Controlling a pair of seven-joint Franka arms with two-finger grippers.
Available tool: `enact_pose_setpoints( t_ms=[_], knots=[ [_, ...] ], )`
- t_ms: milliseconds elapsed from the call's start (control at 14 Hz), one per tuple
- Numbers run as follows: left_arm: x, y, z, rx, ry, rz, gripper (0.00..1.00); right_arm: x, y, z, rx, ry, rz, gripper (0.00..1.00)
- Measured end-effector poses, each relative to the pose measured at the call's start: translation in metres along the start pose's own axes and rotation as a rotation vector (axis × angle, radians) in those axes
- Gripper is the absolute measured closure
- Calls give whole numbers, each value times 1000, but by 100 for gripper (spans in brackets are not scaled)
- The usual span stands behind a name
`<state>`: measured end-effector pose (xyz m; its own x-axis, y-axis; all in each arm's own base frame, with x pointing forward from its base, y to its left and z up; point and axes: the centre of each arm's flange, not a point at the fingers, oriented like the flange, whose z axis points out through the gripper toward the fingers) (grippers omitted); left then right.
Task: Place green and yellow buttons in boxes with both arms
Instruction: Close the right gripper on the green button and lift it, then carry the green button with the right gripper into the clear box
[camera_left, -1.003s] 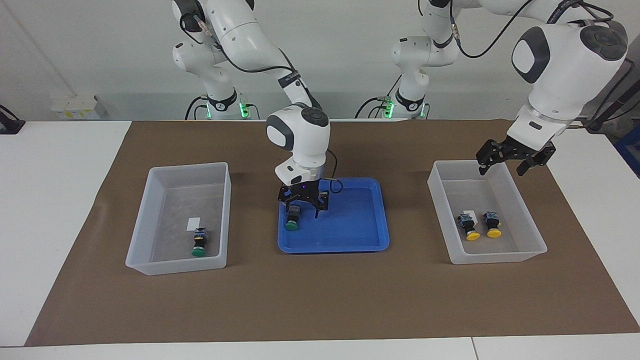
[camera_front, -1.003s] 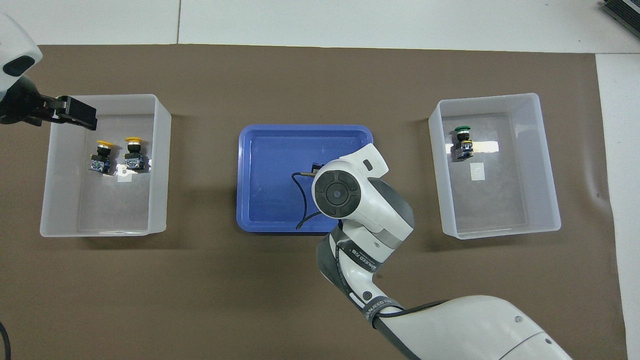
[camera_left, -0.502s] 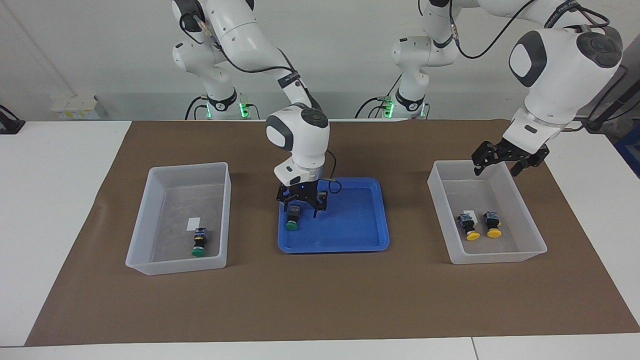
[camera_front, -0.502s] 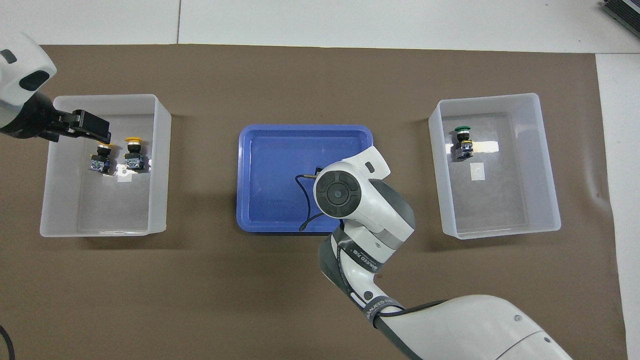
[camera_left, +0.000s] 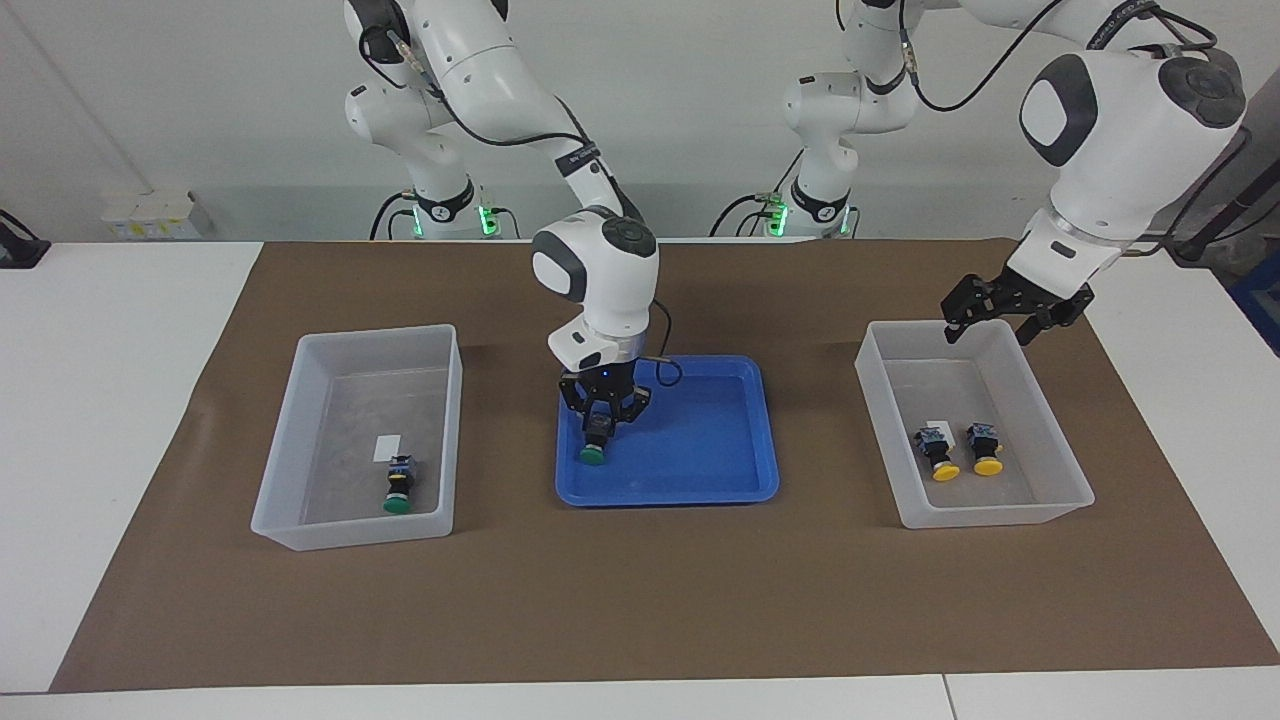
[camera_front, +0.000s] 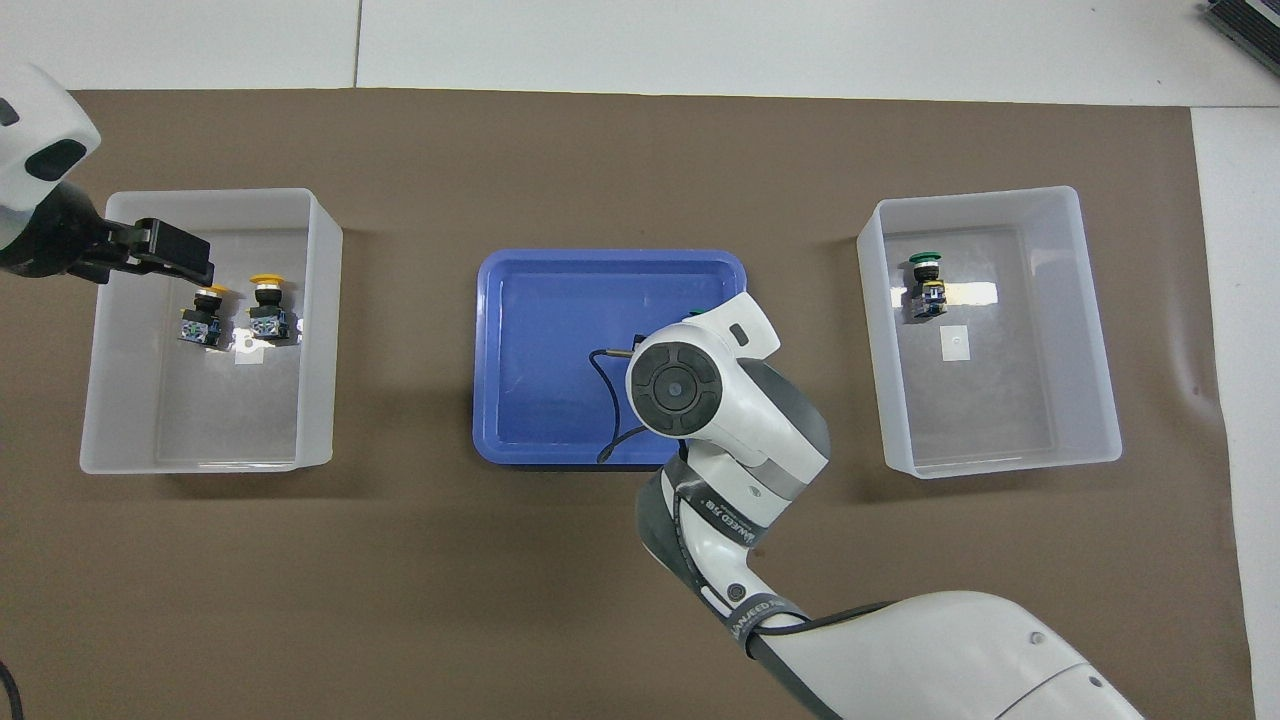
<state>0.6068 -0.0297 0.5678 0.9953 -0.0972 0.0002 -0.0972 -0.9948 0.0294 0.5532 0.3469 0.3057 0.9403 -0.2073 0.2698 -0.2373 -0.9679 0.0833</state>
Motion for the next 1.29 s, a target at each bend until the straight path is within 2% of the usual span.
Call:
enact_pose_setpoints(
  t_ms=[358, 502, 788, 1075, 1290],
  knots=[
    [0, 0, 0, -1, 0, 1, 0, 12, 4, -25, 23, 29, 8, 60],
    [0, 2, 0, -1, 0, 2, 0, 33, 26, -48, 12, 43, -6, 60],
    [1, 0, -1, 0, 11, 0, 0, 94, 114, -88, -40, 53, -77, 60],
    [2, 0, 1, 0, 19, 0, 0, 136, 201, -95, -30, -12, -225, 60],
    [4, 1, 4, 1, 28, 1, 0, 149, 253, -77, -23, -66, -369, 60]
  ],
)
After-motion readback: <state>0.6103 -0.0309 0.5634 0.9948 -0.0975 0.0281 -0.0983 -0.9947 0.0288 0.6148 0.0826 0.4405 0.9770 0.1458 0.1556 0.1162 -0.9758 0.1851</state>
